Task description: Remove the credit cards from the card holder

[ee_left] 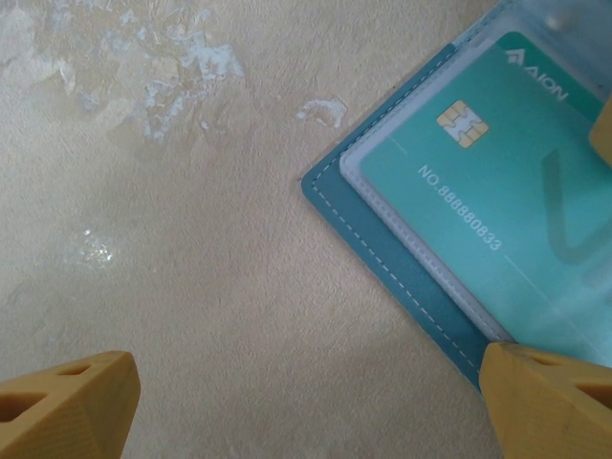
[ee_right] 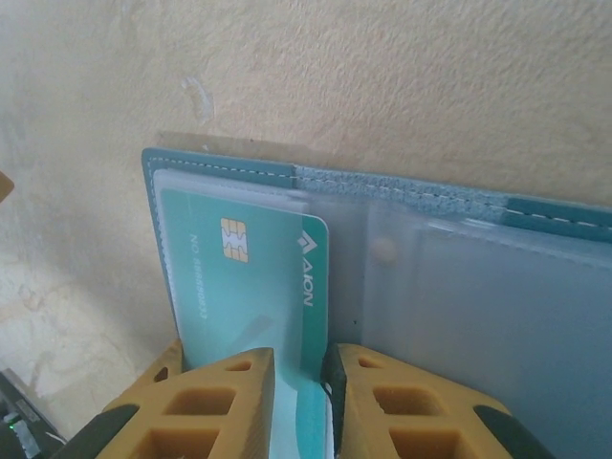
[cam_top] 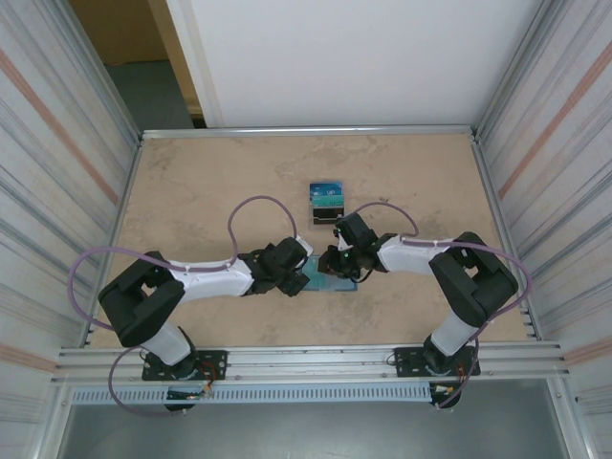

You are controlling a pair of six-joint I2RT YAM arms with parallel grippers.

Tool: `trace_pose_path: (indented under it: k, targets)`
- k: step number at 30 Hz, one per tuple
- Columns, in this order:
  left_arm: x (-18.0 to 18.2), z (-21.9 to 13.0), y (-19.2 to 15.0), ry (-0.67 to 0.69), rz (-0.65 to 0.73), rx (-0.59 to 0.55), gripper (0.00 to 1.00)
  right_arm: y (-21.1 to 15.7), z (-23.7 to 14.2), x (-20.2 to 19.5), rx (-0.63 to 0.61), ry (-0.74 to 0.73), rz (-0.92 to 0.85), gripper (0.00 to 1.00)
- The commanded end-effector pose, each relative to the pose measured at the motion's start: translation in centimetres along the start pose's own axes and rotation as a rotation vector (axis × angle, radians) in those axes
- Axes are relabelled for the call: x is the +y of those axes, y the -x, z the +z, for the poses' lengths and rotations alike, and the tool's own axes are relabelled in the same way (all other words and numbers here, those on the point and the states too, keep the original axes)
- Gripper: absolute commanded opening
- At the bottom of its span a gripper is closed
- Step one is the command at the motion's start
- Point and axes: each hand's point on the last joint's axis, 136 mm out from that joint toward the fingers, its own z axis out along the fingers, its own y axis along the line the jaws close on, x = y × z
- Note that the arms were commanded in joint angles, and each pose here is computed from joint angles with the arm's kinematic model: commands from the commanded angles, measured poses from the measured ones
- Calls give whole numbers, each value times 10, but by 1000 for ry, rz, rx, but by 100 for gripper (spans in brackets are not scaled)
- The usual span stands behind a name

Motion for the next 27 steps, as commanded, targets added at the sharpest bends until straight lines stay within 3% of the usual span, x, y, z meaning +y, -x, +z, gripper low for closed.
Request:
trace_pose_path:
  k: [1,18,27]
  targets:
    - [2,0,-4,24,33,31,92,-11,-5,-9,17,-63,15,23]
    - [-1,-3,-6,25,34,37,92,-9,-16,-2,-13,-63,9,22]
    - [-3,-3,-6,20,35,39,93,-12,-4,-3,8,-33,20,19]
